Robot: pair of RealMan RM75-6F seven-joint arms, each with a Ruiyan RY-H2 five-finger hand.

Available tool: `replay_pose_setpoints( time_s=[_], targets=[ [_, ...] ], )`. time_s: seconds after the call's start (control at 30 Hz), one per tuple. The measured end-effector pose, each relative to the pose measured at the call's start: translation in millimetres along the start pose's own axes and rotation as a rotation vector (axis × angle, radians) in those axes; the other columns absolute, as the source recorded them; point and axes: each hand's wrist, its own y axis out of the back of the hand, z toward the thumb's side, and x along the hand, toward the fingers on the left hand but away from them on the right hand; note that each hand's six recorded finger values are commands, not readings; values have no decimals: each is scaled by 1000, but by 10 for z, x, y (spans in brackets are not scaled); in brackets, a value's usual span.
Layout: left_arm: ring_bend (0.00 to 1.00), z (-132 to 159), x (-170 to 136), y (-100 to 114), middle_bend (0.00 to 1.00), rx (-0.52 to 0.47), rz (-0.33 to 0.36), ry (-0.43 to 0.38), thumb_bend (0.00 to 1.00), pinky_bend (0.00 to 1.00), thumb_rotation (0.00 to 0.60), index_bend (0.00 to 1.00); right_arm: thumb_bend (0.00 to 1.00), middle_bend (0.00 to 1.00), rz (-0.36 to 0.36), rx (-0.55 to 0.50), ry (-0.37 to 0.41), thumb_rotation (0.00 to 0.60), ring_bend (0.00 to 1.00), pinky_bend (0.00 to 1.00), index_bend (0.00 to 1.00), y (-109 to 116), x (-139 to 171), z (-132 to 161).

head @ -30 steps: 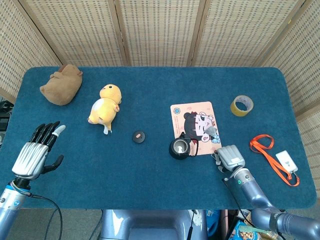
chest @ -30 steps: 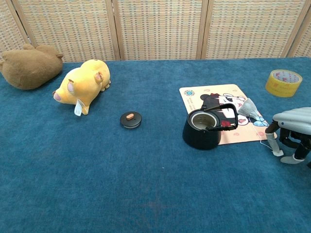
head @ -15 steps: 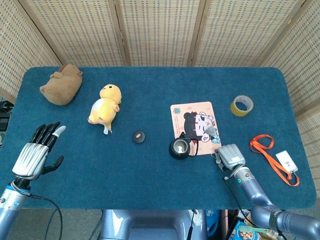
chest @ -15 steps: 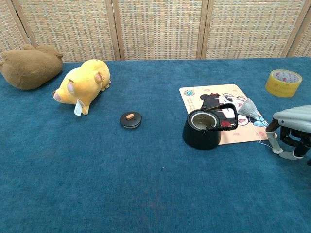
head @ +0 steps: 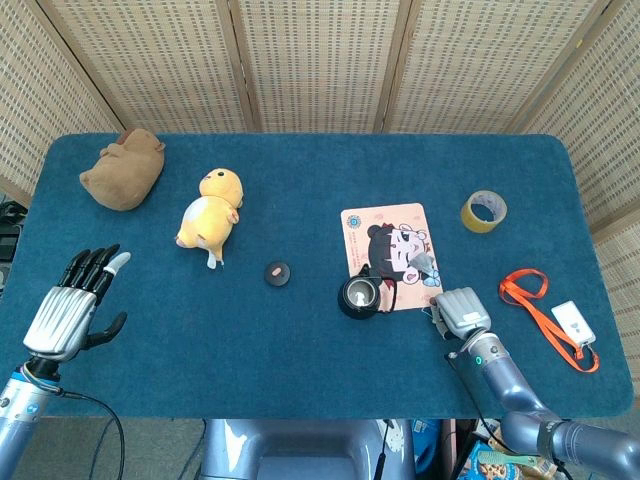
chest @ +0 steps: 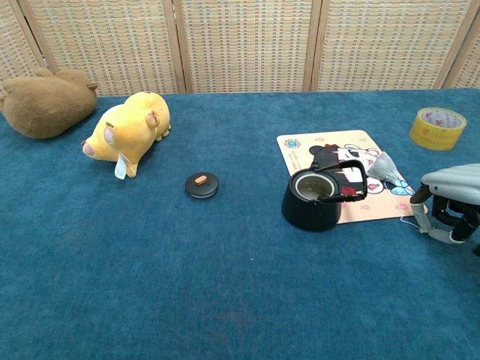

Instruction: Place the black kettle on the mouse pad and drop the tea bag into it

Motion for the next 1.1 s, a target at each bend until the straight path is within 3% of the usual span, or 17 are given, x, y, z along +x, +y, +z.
replay_pose_setpoints(
  time_s=[0.77, 1.1],
  targets=[
    [0, 3, -24, 49, 0, -4, 15, 7, 392, 0, 600, 0, 677, 930, -66, -87, -12, 600, 997, 1000, 648, 112, 71, -110],
    [0, 28, -65, 58, 0, 3, 9, 5, 393, 0, 600, 0, 682, 934, -166, -106, 13, 600, 997, 1000, 667, 437, 259, -163]
  ],
)
